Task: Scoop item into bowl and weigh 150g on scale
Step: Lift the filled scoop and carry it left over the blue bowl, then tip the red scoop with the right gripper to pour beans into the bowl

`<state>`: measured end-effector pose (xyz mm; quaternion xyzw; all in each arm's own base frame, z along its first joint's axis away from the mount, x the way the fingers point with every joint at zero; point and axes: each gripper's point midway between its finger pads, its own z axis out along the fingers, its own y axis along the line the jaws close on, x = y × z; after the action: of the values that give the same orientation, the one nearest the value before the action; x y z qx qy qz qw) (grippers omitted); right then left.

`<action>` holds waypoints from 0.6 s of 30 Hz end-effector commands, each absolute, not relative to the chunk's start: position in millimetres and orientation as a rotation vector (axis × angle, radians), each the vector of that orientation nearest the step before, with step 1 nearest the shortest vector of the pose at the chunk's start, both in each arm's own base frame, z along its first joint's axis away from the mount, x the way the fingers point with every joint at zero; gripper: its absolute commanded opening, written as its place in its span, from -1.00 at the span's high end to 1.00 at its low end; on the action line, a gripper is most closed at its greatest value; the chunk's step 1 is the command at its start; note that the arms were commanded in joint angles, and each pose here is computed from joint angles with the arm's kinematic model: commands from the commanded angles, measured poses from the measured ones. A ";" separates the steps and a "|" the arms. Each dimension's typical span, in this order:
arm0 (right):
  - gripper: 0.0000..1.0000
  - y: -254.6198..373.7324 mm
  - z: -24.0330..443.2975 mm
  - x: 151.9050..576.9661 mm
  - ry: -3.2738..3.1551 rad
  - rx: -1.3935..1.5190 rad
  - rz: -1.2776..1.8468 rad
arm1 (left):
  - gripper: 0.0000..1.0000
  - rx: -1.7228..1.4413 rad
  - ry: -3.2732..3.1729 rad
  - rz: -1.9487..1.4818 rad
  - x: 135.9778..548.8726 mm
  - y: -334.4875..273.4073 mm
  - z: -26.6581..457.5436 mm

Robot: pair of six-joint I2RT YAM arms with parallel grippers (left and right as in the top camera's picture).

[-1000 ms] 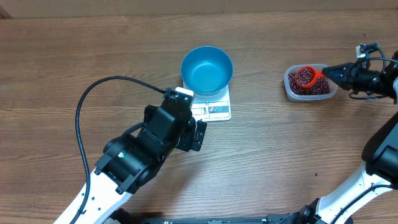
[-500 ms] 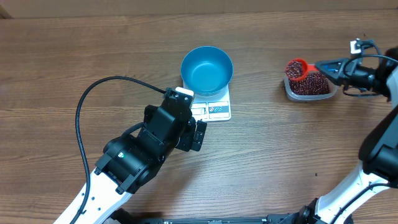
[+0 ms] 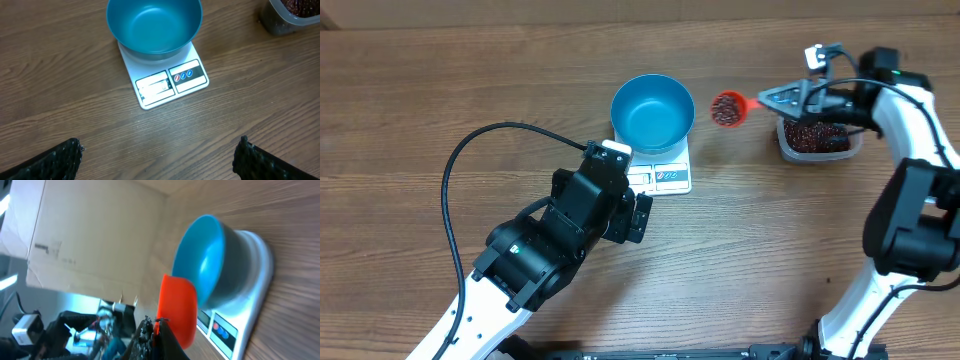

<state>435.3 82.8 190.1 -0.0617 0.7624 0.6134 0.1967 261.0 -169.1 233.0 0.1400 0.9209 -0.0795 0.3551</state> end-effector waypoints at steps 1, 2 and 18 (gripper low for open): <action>0.93 117.9 193.1 434.7 2.125 -0.217 1.825 | -0.99 0.386 2.378 -0.201 261.4 -170.2 231.8; 0.93 126.3 193.8 435.2 2.124 -0.242 1.831 | -0.99 0.386 2.378 -0.201 261.4 -170.2 231.8; 0.92 206.5 186.3 451.6 2.183 -0.446 1.684 | -0.99 0.386 2.378 -0.201 261.4 -170.2 231.8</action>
<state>446.1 202.4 198.7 -0.1738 0.7522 0.6094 0.1807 261.0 -169.1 233.0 0.1400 0.9209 -0.0795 0.3551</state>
